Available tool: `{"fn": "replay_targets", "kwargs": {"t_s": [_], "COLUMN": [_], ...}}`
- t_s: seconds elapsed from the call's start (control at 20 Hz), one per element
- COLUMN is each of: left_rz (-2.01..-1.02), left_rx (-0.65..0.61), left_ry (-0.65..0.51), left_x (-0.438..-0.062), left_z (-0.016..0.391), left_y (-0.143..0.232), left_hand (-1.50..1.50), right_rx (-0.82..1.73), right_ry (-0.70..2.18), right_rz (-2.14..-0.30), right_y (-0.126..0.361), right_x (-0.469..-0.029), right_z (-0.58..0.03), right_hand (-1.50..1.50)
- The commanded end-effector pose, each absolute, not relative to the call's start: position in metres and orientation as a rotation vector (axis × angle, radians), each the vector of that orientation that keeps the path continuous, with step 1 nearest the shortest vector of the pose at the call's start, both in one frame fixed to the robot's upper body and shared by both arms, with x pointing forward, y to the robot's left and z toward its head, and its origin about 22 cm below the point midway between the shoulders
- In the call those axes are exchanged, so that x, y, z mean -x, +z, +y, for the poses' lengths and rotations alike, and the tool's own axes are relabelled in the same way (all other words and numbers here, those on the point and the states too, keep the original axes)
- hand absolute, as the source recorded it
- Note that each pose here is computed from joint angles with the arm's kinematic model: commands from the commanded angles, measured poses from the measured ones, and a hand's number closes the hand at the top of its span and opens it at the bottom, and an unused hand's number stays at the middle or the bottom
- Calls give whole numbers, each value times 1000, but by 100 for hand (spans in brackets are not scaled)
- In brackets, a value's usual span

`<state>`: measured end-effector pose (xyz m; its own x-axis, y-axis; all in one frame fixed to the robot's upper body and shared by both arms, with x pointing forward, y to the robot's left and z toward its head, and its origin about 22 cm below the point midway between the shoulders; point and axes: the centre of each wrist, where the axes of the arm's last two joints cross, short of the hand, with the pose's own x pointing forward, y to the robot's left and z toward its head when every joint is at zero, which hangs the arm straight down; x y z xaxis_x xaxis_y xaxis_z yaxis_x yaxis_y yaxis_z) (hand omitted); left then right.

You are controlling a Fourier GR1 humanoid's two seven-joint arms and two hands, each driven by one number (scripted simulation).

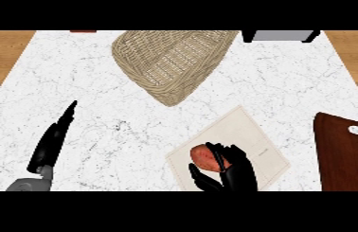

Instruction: Pick the sweet potato from the placemat and place it in the basket

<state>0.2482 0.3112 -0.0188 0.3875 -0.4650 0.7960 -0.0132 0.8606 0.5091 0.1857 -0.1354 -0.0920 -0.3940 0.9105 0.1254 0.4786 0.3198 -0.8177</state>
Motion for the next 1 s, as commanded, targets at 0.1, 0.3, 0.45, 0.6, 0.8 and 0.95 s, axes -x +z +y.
{"fn": "replay_targets", "kwargs": {"t_s": [0.1,0.3,0.45,0.6,0.8,0.95], "left_rz": [-1171,-1191,-1191,-1189,-1185,-1170], "left_rx": [-480,-459,-441,-456,-457,-460], "left_ry": [-329,-351,-367,-354,-348,-323], "left_x": [-264,-258,-265,-258,-258,-247], "left_z": [305,297,287,291,293,294], "left_y": [-6,-10,-5,-12,-11,-15], "left_hand": [0,0,0,0,0,0], "right_rx": [1236,1150,1059,974,927,894], "right_ry": [1068,1393,1331,1269,1167,1132], "right_rz": [-1915,-1595,-1663,-1772,-1935,-1975], "right_y": [-54,-40,18,93,167,212], "right_x": [-253,-284,-335,-373,-401,-404], "right_z": [-177,-246,-266,-289,-326,-360], "right_hand": [150,150,150,150,150,150]}}
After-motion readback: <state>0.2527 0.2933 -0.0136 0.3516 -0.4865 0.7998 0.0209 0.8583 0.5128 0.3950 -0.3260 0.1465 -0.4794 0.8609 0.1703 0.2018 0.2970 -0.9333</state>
